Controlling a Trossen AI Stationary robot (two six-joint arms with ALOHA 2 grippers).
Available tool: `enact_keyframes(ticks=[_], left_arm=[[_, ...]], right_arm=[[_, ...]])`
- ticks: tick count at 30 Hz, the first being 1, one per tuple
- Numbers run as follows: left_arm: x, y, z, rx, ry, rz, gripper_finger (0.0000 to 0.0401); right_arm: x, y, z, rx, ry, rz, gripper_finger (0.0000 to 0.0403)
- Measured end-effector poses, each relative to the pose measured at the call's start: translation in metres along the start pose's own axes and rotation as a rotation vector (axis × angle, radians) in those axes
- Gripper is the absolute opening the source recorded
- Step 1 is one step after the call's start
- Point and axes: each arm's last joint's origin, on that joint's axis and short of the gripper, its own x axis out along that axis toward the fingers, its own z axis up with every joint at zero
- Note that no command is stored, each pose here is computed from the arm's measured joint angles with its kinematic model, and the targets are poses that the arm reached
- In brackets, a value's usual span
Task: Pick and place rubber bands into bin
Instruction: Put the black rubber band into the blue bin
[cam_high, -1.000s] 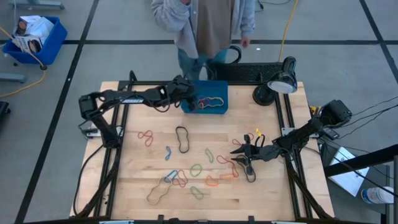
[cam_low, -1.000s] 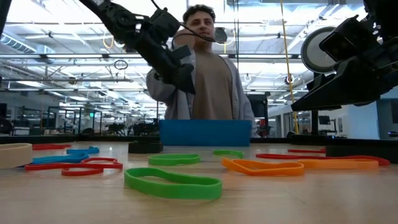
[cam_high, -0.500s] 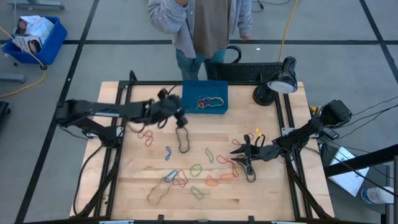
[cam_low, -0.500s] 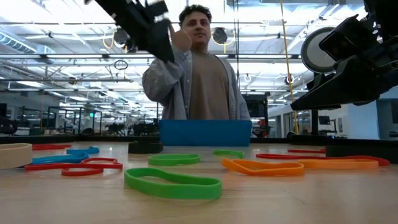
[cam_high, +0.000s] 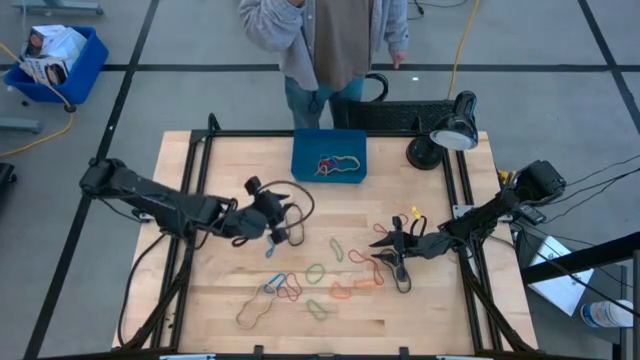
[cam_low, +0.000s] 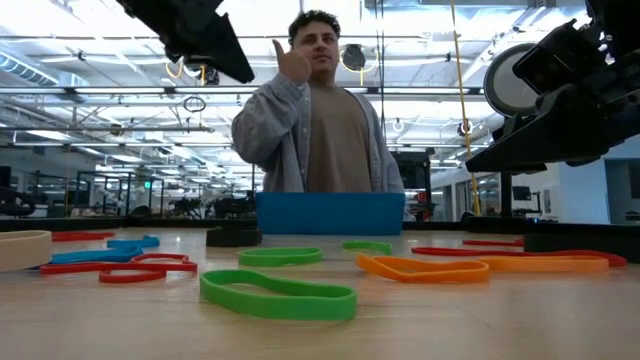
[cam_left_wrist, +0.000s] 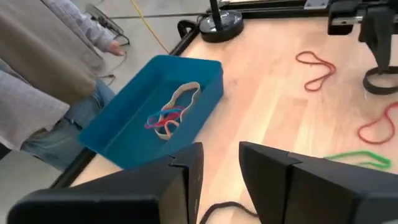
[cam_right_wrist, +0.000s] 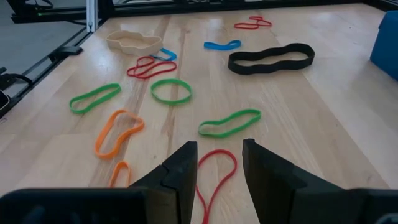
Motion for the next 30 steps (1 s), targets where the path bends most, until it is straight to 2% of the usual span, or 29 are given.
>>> enact_keyframes(ticks=[7, 19, 23, 30], left_arm=[[-0.016, -0.014, -0.008, 0.01, -0.08, 0.078, 0.0106], [-0.07, -0.003, -0.007, -0.057, -0.174, -0.028, 0.0106], [-0.082, 0.001, -0.027, -0.102, -0.211, -0.029, 0.0106], [-0.085, 0.003, -0.074, -0.19, -0.249, -0.072, 0.0106]], right_arm=[[0.0, 0.0, 0.0, 0.0, 0.0, 0.0, 0.0118], [0.0, 0.0, 0.0, 0.0, 0.0, 0.0, 0.0118], [0.0, 0.0, 0.0, 0.0, 0.0, 0.0, 0.0118], [0.0, 0.0, 0.0, 0.0, 0.0, 0.0, 0.0118]])
